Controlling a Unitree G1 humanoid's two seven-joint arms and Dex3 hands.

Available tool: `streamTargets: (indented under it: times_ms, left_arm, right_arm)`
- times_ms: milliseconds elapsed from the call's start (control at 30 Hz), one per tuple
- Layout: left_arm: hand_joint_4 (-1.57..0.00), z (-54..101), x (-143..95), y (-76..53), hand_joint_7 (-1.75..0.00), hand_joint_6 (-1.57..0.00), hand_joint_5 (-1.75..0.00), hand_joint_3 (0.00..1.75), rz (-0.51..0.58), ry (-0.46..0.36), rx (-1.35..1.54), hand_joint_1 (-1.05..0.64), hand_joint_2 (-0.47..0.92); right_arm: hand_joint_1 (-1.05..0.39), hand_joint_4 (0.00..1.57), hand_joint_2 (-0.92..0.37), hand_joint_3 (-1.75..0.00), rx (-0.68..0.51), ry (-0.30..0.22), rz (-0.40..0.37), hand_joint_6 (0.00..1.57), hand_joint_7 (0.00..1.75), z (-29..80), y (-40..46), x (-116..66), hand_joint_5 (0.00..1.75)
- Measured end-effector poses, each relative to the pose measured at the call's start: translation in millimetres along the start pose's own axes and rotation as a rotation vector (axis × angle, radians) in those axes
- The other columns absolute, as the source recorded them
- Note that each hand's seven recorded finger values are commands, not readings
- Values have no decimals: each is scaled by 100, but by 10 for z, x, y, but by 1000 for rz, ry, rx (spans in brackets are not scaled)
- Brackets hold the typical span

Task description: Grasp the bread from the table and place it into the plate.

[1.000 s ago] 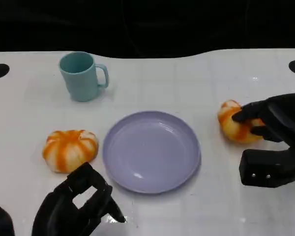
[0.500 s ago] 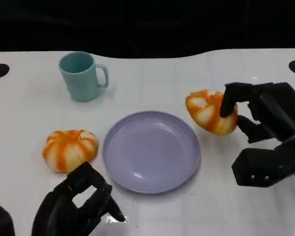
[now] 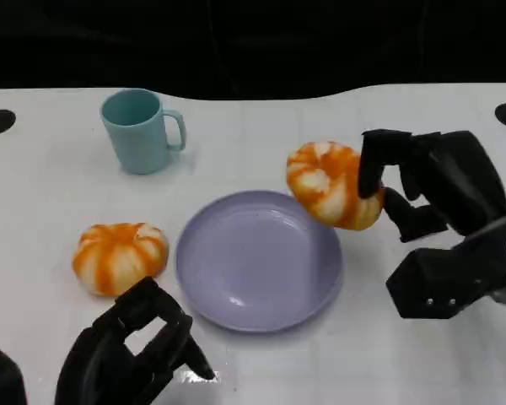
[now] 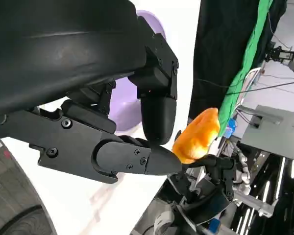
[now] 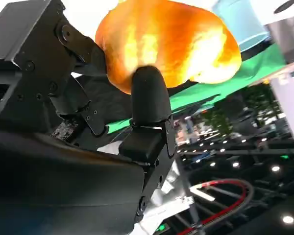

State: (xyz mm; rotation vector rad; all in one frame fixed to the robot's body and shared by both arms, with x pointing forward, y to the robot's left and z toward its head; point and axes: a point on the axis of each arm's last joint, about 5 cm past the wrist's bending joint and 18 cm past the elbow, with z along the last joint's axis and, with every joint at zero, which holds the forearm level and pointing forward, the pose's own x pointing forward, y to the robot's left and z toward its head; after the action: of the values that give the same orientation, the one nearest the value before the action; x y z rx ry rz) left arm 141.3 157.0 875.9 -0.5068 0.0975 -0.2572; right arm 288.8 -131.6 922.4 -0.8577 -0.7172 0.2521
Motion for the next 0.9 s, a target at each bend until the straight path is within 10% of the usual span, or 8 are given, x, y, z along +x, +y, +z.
streamTargets:
  times_ms: [600, 833, 900]
  left_arm:
    - [-72, -14, 16, -26, -159, -58, -175, 21, -4, -5, 0, -60, 92]
    - [-72, -17, 19, -32, -158, -58, -175, 21, -4, -7, -4, -60, 92]
    - [-71, -18, 19, -32, -158, -58, -175, 21, -4, -7, -4, -60, 92]
  right_arm:
    - [0, 102, -13, -154, 93, -86, 95, 80, 171, 323, 296, 149, 175]
    - [-7, 89, -30, -112, 105, -77, 230, 99, 66, 325, 358, 124, 155]
    - [-20, 79, -43, -87, 114, -71, 256, 90, 36, 316, 360, 116, 120]
